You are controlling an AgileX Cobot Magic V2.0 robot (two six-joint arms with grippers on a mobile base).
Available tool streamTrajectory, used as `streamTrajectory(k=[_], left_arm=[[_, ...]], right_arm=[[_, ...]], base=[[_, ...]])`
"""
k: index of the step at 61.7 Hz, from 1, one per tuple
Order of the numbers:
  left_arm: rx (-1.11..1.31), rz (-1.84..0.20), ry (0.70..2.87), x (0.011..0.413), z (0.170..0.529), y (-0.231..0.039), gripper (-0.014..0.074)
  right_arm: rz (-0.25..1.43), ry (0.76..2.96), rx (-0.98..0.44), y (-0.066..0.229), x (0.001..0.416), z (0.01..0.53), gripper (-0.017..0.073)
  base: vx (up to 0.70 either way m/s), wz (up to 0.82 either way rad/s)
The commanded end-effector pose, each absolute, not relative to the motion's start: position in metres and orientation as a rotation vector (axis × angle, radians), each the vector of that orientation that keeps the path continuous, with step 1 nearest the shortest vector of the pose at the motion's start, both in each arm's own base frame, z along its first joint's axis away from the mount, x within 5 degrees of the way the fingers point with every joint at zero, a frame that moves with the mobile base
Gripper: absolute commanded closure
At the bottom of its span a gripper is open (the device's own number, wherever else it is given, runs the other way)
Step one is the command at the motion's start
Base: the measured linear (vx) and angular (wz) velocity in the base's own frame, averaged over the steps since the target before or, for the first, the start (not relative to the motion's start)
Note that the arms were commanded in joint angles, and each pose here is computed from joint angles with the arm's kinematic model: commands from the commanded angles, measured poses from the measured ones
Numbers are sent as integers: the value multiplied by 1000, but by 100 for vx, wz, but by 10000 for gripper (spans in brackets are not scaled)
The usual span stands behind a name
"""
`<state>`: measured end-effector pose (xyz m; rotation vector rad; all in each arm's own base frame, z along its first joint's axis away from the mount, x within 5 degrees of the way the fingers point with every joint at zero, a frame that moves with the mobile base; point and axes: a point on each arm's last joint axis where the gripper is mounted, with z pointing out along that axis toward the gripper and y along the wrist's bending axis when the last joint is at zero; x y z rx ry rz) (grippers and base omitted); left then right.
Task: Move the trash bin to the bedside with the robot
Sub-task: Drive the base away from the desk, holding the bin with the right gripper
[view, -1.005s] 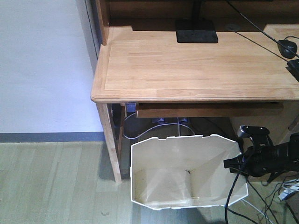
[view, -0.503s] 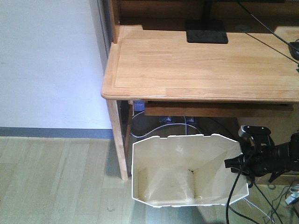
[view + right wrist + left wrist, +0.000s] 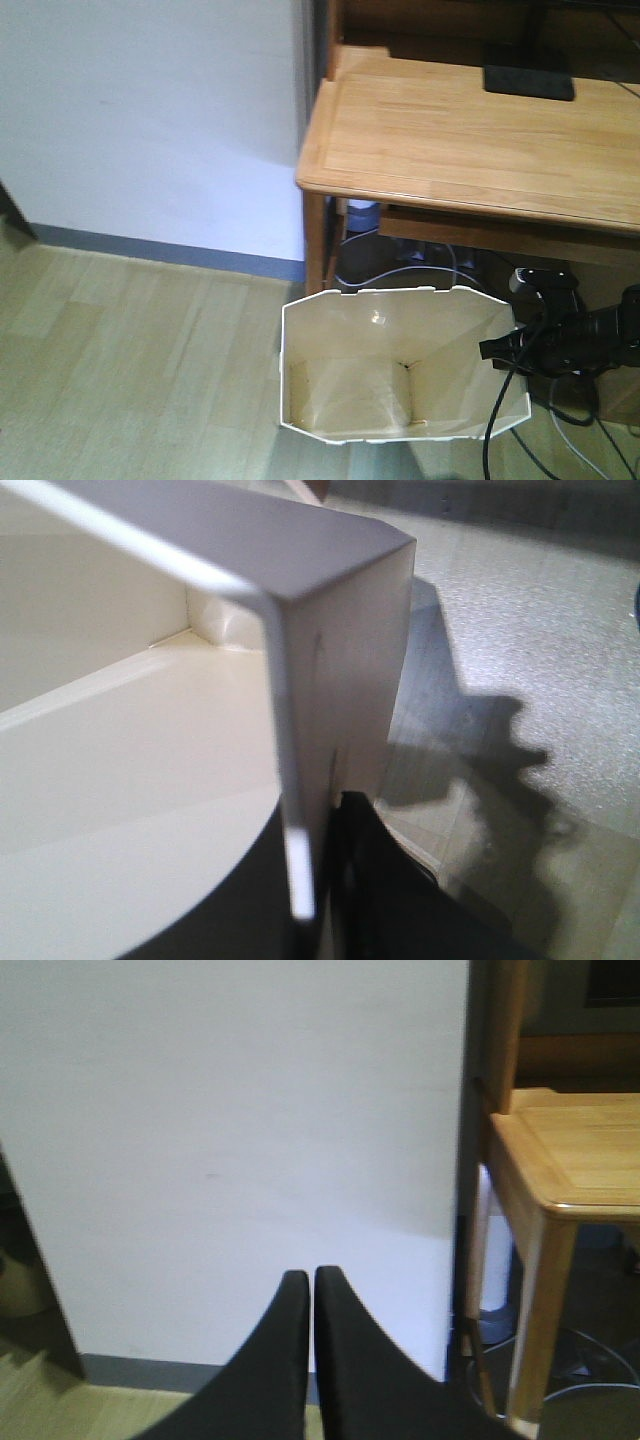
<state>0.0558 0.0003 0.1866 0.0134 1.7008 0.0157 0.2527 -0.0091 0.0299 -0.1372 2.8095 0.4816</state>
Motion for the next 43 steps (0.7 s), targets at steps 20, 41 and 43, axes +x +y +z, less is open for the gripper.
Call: streamTrajectory(k=[20, 41, 43], left_arm=[[13, 10, 1639, 56, 187, 0, 600], [13, 10, 1639, 56, 187, 0, 600], [13, 10, 1639, 56, 187, 0, 600]], right_arm=[[718, 2621, -125, 4, 266, 55, 564], [718, 2621, -125, 4, 266, 55, 564], [718, 2621, -125, 4, 266, 55, 564]], base=[[-11, 48], [-10, 50], [-7, 42]])
